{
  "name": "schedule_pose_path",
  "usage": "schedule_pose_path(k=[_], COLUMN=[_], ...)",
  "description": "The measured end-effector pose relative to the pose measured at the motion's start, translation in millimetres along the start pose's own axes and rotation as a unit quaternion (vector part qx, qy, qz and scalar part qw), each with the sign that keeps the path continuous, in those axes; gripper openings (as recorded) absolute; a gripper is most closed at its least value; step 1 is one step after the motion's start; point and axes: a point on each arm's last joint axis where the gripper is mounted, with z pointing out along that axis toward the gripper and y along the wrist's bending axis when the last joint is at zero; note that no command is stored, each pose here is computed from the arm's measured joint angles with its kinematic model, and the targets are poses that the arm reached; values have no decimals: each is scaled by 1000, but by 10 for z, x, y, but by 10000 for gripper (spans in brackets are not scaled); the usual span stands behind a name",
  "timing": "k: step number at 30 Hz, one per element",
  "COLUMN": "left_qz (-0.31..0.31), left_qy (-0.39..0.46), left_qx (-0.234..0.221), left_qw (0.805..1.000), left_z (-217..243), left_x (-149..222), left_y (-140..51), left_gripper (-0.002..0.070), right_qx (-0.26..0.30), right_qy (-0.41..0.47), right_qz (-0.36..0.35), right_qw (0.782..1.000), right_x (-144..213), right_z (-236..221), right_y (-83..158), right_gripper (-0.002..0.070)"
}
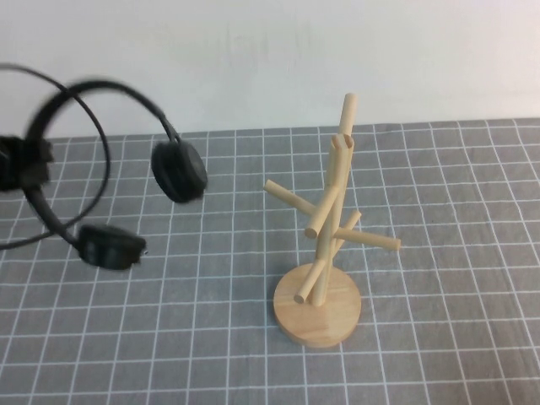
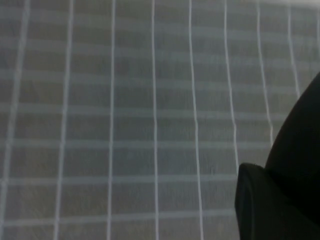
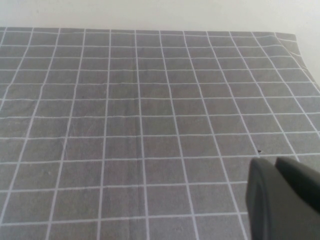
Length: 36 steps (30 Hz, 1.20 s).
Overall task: Take out the headphones from the headphone stand
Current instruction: Place the headphones on the table
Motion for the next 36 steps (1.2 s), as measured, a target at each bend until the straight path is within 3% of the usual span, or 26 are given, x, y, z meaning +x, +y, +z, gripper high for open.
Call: schedule_pose_path(k=[3,7,13,26,29,33,36], left_qz=[-9,4,16,-6,-12,-27,-33], left_qy=[58,111,139,151,157,164,177], left_qx=[13,29,28,-26,-28,-28,-23], left_qw=[998,993,990,988,987,986,983], left_z=[283,660,1159,1402,1398,1392,1365], left_x=[110,243,413,518,528,532,490], left_y=[3,-126,-259,-115,-115,-119,-141], left_gripper=[59,59,59,67,136,298,342], right_qx=[0,0,0,0,0,0,0], right_qy=[0,0,0,0,0,0,0], right_qz=[0,0,0,0,0,0,0], right_qw=[1000,1000,1000,1000,1000,1000,1000], right_x=[0,0,0,0,0,0,0], right_z=[0,0,0,0,0,0,0], right_y=[0,0,0,0,0,0,0], right_gripper=[-6,-6,-6,-6,-6,-6,-6])
